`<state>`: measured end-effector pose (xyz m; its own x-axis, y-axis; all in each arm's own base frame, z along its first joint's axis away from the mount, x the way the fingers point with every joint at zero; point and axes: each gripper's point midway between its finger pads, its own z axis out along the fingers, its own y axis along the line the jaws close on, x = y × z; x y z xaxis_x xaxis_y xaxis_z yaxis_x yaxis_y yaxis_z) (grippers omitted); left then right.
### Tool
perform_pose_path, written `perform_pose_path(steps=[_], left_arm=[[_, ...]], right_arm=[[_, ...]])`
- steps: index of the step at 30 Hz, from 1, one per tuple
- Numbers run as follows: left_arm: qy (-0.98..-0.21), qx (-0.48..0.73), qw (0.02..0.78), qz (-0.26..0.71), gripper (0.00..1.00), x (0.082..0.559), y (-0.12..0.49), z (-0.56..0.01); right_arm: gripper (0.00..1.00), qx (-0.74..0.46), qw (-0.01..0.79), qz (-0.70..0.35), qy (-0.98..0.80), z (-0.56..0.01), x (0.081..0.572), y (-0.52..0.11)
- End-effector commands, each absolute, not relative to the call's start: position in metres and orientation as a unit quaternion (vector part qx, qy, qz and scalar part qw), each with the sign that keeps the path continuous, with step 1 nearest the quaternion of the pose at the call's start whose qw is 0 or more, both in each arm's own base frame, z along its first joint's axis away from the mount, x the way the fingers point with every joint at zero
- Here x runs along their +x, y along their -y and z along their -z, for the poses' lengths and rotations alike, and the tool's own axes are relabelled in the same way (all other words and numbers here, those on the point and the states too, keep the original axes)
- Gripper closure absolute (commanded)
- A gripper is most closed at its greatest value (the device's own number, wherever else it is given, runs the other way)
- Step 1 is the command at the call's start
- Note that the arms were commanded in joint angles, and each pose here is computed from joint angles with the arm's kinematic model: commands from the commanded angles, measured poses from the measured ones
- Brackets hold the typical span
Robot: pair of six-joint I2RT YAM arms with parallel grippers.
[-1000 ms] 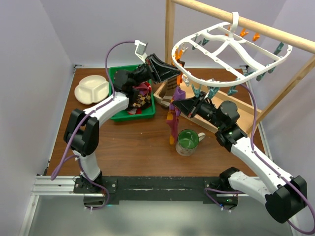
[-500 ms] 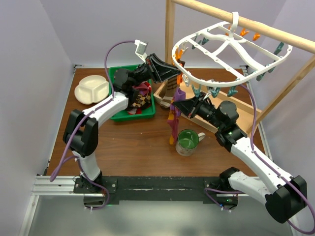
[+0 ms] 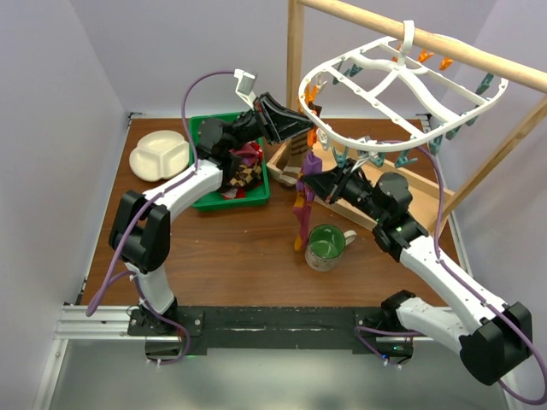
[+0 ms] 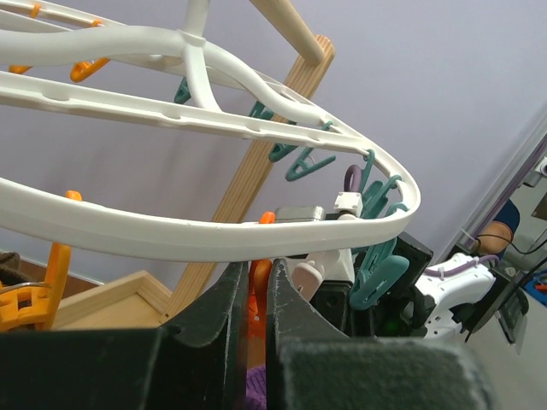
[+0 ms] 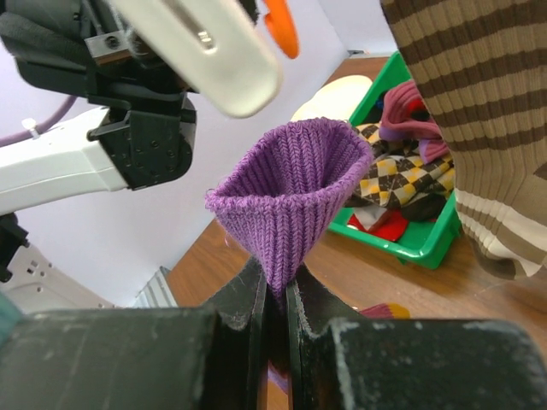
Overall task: Remove the socks clipped to the hanger
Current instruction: Remove the sock from the hanger.
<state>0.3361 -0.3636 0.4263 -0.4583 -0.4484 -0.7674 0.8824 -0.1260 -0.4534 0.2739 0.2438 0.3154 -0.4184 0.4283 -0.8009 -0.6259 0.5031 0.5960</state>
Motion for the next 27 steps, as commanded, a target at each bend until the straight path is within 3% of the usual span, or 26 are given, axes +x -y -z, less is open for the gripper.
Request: perform_pose_path(steps=[1, 22, 26, 27], left_arm=[[-0.436, 0.246, 0.495, 0.710, 0.90, 0.320, 0.356, -0.455], [-0.446, 0.246, 0.496, 0.703, 0.90, 0.322, 0.357, -0.451], [-0.454, 0.243, 0.500, 0.697, 0.79, 0.324, 0.356, -0.448], [-0.458, 0.241, 0.498, 0.696, 0.71, 0.325, 0.357, -0.445]], right_arm=[[0.98, -0.063, 0.540, -0.495, -0.678, -0.327, 0.280, -0.246], [0.98, -0.008, 0.464, -0.531, -0.709, -0.286, 0.291, -0.262], [0.98, -0.013, 0.460, -0.545, -0.701, -0.289, 0.289, -0.266], [0.98, -0.012, 0.459, -0.547, -0.700, -0.289, 0.289, -0.266]])
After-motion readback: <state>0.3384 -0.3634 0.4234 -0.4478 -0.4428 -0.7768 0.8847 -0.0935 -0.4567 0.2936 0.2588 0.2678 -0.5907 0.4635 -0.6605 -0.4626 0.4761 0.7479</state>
